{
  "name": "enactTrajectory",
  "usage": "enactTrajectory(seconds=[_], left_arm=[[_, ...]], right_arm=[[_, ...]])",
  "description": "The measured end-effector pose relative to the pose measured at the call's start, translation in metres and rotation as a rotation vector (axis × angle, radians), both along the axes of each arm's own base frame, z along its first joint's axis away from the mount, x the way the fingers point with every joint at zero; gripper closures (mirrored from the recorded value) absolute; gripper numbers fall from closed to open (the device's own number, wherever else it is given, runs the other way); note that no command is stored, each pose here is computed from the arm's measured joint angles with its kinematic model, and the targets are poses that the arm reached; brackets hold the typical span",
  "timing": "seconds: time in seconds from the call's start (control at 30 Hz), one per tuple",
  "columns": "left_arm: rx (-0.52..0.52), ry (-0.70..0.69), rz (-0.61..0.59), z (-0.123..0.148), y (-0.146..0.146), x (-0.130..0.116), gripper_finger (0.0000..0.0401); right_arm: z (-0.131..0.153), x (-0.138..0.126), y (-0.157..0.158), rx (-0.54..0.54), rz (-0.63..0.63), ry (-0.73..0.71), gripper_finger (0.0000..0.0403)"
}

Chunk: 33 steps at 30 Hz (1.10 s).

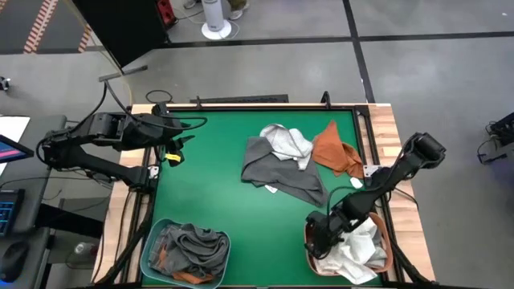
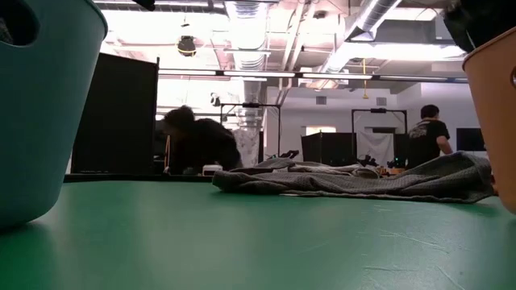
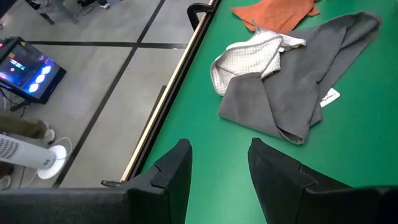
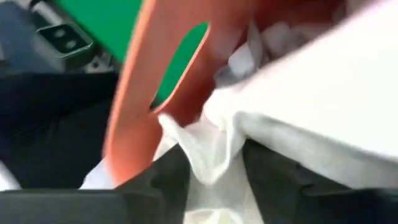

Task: Sort towels by color in basket
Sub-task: Put the white towel into the orange bin

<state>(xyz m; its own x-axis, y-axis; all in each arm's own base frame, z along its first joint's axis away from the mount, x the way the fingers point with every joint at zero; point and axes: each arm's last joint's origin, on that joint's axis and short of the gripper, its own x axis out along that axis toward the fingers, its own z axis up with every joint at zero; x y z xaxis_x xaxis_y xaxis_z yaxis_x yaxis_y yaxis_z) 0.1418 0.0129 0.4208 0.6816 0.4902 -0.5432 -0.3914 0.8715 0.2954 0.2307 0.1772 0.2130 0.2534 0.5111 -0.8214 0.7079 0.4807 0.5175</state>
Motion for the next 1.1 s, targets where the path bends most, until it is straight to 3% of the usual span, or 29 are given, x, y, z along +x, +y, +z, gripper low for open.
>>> enactTrajectory(seconds=[0.23,0.4,0.6,0.83,1.1], left_arm=[[-0.001,0.0,0.001,0.0,0.0,0.0,0.025],[0.0,0.002,0.001,0.0,0.0,0.0,0.025],[-0.014,0.027,0.011,-0.003,0.0,-0.003,0.025],[-0.013,0.041,0.018,-0.004,0.0,-0.004,0.025],[0.009,0.045,0.014,-0.003,0.0,-0.003,0.025]], right_arm=[[0.039,-0.021,-0.029,0.141,-0.054,0.075,0.0155],[0.062,-0.043,-0.039,0.205,-0.121,0.117,0.0153],[0.077,-0.072,-0.026,0.322,-0.083,0.24,0.0154],[0.06,-0.075,-0.002,0.281,-0.031,0.371,0.0154],[0.005,-0.047,0.016,0.096,-0.056,0.489,0.0154]])
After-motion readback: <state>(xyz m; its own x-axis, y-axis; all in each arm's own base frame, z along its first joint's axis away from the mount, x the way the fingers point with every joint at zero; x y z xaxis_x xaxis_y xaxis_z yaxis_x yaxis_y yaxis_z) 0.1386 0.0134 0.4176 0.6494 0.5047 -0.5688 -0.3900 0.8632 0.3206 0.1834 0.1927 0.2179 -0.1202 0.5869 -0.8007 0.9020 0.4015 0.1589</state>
